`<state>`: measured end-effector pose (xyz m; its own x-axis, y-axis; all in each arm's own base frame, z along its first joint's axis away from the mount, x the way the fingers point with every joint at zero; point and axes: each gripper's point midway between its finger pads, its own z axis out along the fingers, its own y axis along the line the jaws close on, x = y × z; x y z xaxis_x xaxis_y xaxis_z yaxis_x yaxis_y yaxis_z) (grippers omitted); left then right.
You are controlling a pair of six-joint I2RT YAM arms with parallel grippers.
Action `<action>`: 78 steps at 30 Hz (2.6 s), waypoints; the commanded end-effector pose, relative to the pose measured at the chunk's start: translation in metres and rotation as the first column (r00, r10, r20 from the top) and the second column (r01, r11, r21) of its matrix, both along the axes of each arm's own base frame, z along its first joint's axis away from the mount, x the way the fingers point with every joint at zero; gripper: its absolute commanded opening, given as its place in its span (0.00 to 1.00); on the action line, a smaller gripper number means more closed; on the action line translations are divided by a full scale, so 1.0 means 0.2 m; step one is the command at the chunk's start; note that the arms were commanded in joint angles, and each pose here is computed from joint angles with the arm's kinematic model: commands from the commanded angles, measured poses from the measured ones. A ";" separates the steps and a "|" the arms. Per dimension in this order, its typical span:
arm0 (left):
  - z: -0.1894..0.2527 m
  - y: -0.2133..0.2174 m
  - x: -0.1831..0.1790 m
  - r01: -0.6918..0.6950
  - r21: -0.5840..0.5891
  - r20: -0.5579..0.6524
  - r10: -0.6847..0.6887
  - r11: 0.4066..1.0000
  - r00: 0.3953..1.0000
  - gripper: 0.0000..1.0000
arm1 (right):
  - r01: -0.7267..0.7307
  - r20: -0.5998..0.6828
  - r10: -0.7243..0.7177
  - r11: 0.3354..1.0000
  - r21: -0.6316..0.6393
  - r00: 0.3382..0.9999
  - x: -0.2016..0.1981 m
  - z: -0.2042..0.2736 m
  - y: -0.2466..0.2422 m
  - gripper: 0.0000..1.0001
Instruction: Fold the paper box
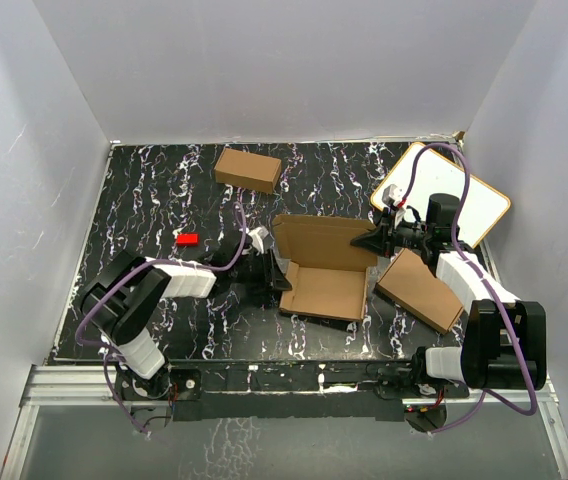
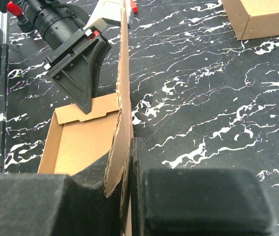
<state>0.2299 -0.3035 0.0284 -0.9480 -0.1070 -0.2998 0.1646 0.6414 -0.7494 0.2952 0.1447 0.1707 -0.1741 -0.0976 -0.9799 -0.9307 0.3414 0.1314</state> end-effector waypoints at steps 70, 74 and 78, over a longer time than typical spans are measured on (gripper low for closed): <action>0.10 0.09 0.20 -0.308 0.350 0.395 0.158 0.885 0.905 0.30 | -0.057 0.096 0.056 0.998 0.001 0.994 0.00 0.07 0.04 0.08; 0.06 0.11 0.20 -0.309 0.378 0.394 0.151 0.873 0.907 0.24 | -0.056 0.096 0.056 0.998 0.001 0.994 0.00 0.07 0.04 0.08; 0.03 0.12 0.20 -0.298 0.405 0.396 0.128 0.864 0.909 0.13 | -0.057 0.096 0.057 0.998 0.001 0.994 0.00 0.07 0.04 0.08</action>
<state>0.2634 -0.2847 0.0340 -0.7542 -0.0931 -0.6500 0.1767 0.9246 -0.3375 0.2930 0.1493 0.1693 -0.1731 -0.1038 -0.9794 -0.9356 0.3280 0.1306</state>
